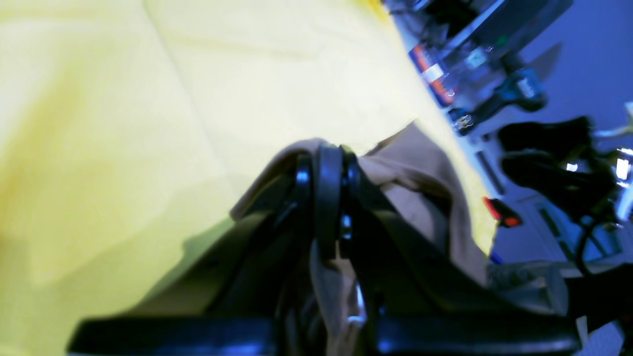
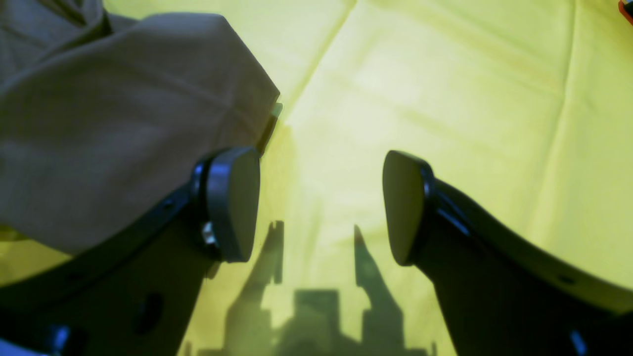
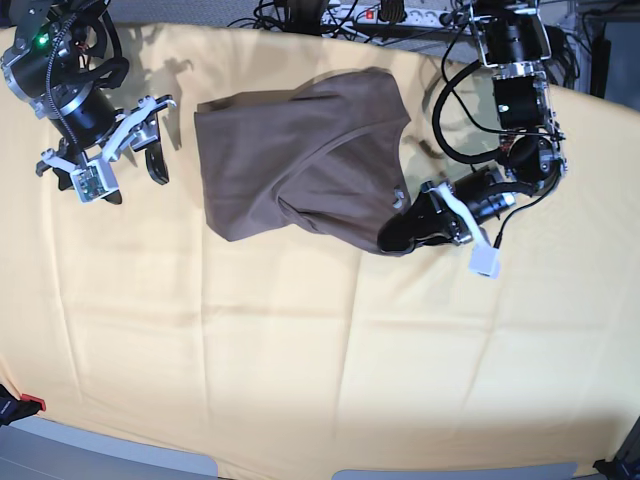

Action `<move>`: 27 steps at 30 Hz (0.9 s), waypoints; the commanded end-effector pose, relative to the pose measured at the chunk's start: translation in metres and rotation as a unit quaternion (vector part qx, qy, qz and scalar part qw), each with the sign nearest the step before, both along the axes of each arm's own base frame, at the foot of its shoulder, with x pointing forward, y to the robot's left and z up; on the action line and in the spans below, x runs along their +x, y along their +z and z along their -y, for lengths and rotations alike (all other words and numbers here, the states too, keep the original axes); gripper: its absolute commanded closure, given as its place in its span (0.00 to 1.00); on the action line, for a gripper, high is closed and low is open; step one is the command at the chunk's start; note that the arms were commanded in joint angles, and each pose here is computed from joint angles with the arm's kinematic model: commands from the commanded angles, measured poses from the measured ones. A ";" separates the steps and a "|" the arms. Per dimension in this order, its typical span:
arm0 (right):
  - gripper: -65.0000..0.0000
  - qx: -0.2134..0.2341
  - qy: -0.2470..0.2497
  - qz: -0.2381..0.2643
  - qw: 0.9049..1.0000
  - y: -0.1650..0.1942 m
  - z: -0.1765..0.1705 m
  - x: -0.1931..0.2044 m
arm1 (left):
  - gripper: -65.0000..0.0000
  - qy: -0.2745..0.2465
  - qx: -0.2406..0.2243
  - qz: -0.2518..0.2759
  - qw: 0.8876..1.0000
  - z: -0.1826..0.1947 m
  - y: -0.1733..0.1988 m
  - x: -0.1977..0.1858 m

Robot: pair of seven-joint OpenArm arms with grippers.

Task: Fold the T-shirt properly
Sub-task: 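Grasp the bundle edge with the left gripper and tuck it under, then release the left gripper and move both grippers beside the bundle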

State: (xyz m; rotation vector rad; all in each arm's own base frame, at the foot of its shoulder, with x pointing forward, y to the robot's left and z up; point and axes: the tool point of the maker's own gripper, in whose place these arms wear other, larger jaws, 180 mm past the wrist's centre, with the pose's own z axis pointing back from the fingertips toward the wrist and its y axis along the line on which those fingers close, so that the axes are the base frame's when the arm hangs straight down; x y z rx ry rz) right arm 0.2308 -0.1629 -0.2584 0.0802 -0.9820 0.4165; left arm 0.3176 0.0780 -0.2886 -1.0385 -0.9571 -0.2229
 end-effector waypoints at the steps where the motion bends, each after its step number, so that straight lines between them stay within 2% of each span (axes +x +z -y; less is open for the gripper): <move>1: 0.36 0.005 0.012 0.023 1.000 0.011 -0.004 0.003 | 1.00 0.002 -0.017 0.034 0.999 -0.002 0.020 0.005; 6: 0.36 0.002 0.020 0.022 1.000 0.010 -0.006 0.002 | 1.00 0.043 -0.010 0.041 0.998 -0.025 0.020 0.011; 11: 0.36 0.003 0.019 0.023 1.000 0.011 -0.006 0.002 | 1.00 0.088 0.029 0.029 0.995 -0.047 0.009 0.019; 14: 0.36 0.018 0.029 0.027 0.999 0.014 -0.012 0.002 | 1.00 0.071 0.030 0.012 0.997 -0.035 0.003 0.017; 17: 0.36 0.031 0.045 0.033 0.998 0.017 -0.019 0.001 | 1.00 0.028 0.034 0.003 0.999 -0.009 -0.003 0.010; 18: 0.36 0.032 0.048 0.034 0.998 0.017 -0.020 0.001 | 0.94 0.009 0.034 -0.001 0.999 0.001 -0.005 0.006; 20: 0.36 0.035 0.054 0.036 0.997 0.018 -0.022 0.001 | 0.67 -0.038 0.022 -0.008 0.999 0.025 -0.005 -0.005; 22: 0.36 0.043 0.065 0.041 0.996 0.021 -0.027 0.000 | 0.49 -0.092 0.023 -0.001 0.996 0.045 -0.004 -0.017; 24: 0.36 0.054 0.078 0.048 0.994 0.025 -0.032 0.000 | 0.47 -0.130 0.043 0.001 0.991 0.055 -0.007 -0.025; 27: 0.36 0.054 0.087 0.064 0.993 0.033 -0.034 0.006 | 0.54 -0.135 0.063 0.009 0.989 0.048 -0.002 -0.017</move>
